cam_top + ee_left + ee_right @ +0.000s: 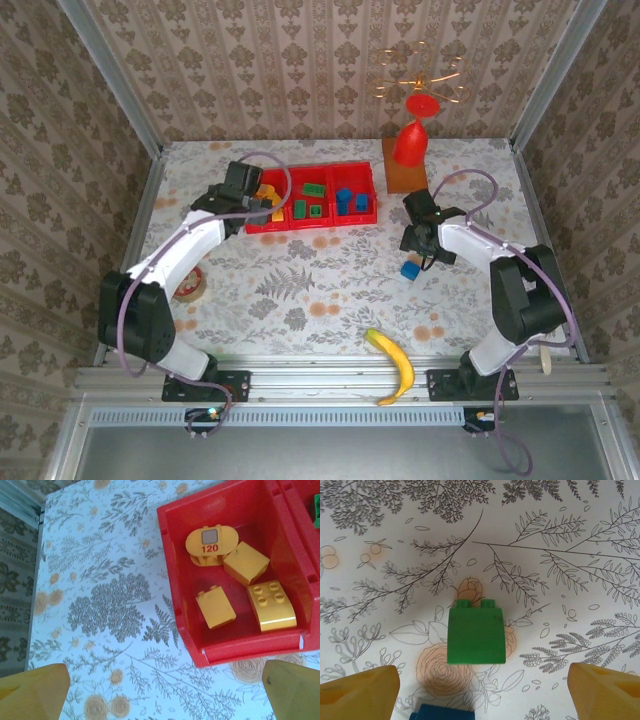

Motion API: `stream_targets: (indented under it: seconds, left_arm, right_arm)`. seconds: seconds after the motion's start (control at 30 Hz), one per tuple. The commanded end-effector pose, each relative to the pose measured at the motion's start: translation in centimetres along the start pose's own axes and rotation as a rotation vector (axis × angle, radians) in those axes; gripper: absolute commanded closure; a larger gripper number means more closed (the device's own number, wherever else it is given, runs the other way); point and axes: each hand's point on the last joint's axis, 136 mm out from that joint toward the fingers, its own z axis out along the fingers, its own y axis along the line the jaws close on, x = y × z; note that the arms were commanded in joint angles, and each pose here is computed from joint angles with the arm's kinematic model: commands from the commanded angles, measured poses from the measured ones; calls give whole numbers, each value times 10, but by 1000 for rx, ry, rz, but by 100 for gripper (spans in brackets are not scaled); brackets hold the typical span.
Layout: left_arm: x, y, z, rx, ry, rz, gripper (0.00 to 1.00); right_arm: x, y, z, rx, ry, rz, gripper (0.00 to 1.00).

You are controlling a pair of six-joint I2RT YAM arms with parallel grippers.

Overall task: Sort the legos into containers by color
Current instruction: Pick up the lego from the middle-right of the table.

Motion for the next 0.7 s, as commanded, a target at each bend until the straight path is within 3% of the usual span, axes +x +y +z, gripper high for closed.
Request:
stream_targets:
  seconds: [0.0, 0.67]
  left_arm:
    - [1, 9, -10, 15, -51, -115, 0]
    - [23, 46, -44, 50, -236, -382, 0]
  right_arm:
    - [1, 0, 11, 0, 22, 7, 15]
    - [4, 7, 41, -31, 96, 28, 46]
